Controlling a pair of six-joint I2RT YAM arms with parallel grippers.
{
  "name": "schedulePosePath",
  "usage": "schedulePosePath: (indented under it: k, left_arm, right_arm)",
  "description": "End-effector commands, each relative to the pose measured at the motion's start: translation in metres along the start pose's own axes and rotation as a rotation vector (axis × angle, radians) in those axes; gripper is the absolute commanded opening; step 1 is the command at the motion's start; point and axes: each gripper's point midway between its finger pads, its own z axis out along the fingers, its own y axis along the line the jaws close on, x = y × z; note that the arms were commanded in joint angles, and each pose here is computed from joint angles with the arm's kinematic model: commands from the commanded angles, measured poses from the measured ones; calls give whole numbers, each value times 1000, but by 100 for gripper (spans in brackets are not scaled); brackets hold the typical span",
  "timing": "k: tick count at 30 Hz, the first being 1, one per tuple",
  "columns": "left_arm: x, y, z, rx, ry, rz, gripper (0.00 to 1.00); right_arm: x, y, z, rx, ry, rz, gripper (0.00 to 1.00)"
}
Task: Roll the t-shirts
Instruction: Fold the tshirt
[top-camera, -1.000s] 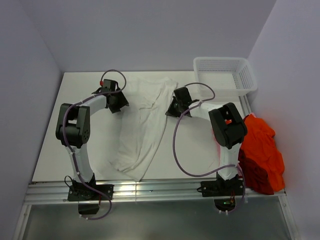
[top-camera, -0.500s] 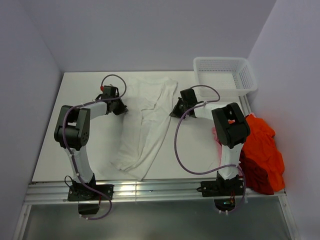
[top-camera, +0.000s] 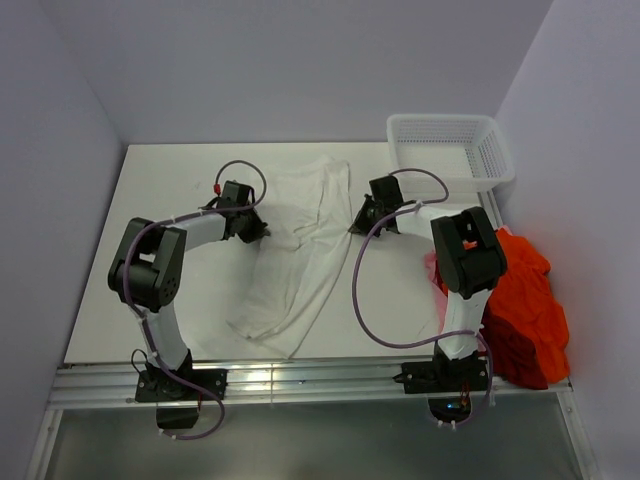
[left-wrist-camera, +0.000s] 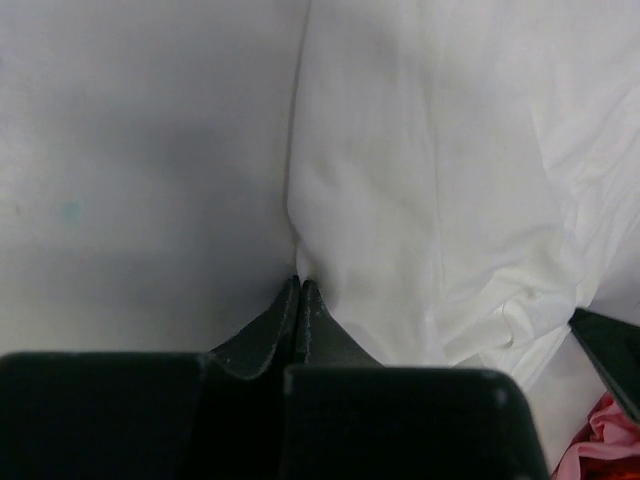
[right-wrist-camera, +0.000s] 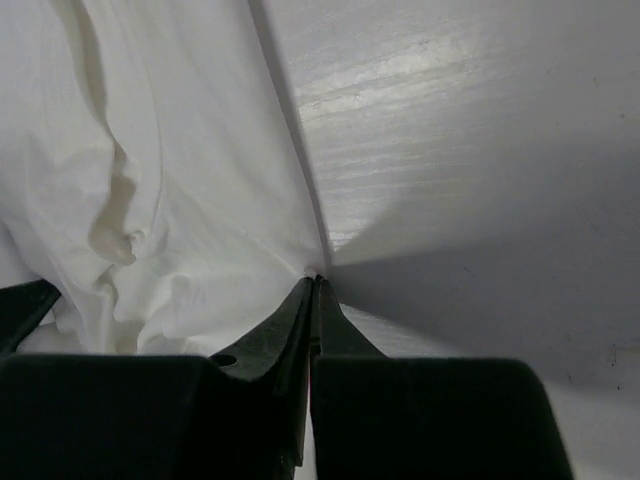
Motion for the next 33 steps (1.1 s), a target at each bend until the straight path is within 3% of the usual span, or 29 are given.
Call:
schedulePosePath:
  k: [1, 9, 19, 20, 22, 23, 24, 25, 27, 33]
  left_arm:
    - [-21, 13, 13, -69, -22, 6, 0]
    - [-70, 15, 37, -80, -58, -25, 0]
    - [-90, 8, 58, -56, -66, -51, 0]
    - [-91, 5, 59, -48, -65, -48, 4]
    - [-92, 4, 56, -47, -56, -34, 11]
    - [-92, 5, 54, -47, -54, -30, 30]
    - [-94, 8, 51, -53, -59, -32, 42]
    - [-94, 9, 43, -52, -64, -28, 48]
    - [-102, 7, 25, -45, -92, -31, 60]
    - [-101, 16, -24, -67, -134, -14, 67]
  right_arm:
    - [-14, 2, 3, 8, -7, -22, 2]
    - [-35, 17, 22, 9, -14, -23, 1]
    - [-73, 41, 52, 20, -29, -28, 6]
    - [-74, 42, 52, 13, -25, -30, 9]
    - [-76, 45, 45, -14, -32, -30, 28]
    - [-79, 48, 38, -31, -49, -40, 35]
    - [-86, 52, 32, -55, -79, -48, 47]
    - [-88, 56, 18, -70, -97, -57, 51]
    - [-88, 60, 6, -81, -101, -73, 52]
    - [-66, 66, -50, -136, -126, -118, 53]
